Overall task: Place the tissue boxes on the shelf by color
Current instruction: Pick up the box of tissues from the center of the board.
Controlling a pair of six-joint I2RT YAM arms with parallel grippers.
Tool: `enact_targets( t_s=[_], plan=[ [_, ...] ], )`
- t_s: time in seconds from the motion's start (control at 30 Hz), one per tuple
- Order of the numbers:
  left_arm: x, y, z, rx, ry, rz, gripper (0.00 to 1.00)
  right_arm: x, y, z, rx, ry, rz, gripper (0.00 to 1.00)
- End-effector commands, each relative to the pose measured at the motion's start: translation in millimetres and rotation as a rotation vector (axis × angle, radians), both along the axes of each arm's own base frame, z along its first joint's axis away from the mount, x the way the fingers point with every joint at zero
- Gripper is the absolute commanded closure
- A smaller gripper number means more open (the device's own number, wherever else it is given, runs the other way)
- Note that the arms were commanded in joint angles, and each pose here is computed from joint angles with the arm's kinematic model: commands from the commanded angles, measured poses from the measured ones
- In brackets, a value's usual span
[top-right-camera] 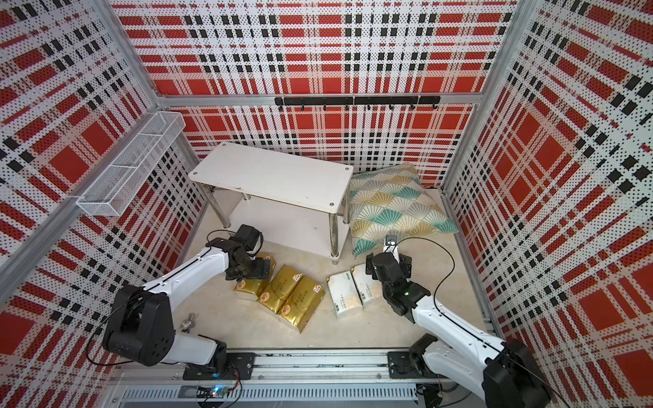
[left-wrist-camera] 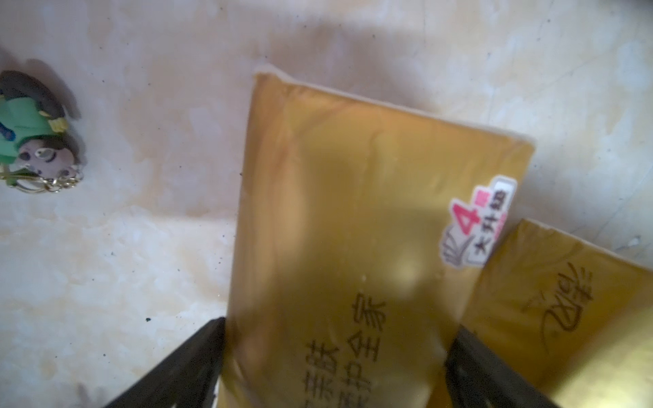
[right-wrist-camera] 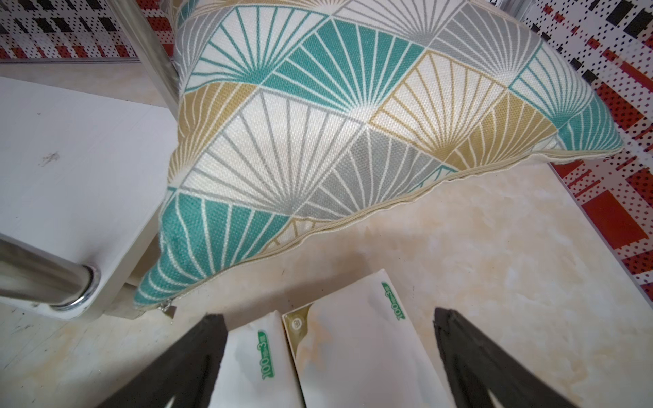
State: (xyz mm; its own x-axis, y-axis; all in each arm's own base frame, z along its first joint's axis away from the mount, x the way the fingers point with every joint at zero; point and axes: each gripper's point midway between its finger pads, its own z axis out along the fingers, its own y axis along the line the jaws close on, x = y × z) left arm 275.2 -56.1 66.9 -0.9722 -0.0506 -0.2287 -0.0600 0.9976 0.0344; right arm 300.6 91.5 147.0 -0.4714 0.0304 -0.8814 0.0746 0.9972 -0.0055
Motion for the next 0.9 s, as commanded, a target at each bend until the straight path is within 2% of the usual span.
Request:
enact_targets(
  t_s=[0.0,0.23,0.5,0.67,0.87],
  plan=[
    [1.0,1.1,-5.7,-0.009,0.004,0.007,0.02,4.4,5.2,12.0,0.02,-0.031,-0.004,0.0],
    [4.3,1.8,-9.5,-0.003,0.003,0.024,0.02,3.3,3.7,11.3,0.016,-0.031,-0.008,0.0],
    [9.7,39.6,0.5,-0.1,-0.054,0.211,0.04,2.9,2.2,10.8,0.013,-0.037,-0.012,0.0],
    [6.5,42.3,-0.5,-0.104,-0.053,0.225,0.05,4.2,3.6,7.9,0.008,-0.03,-0.008,0.0],
    [4.4,38.0,-4.0,-0.073,-0.032,0.197,0.0,3.6,3.4,7.5,0.007,-0.032,-0.006,0.0]
  ],
)
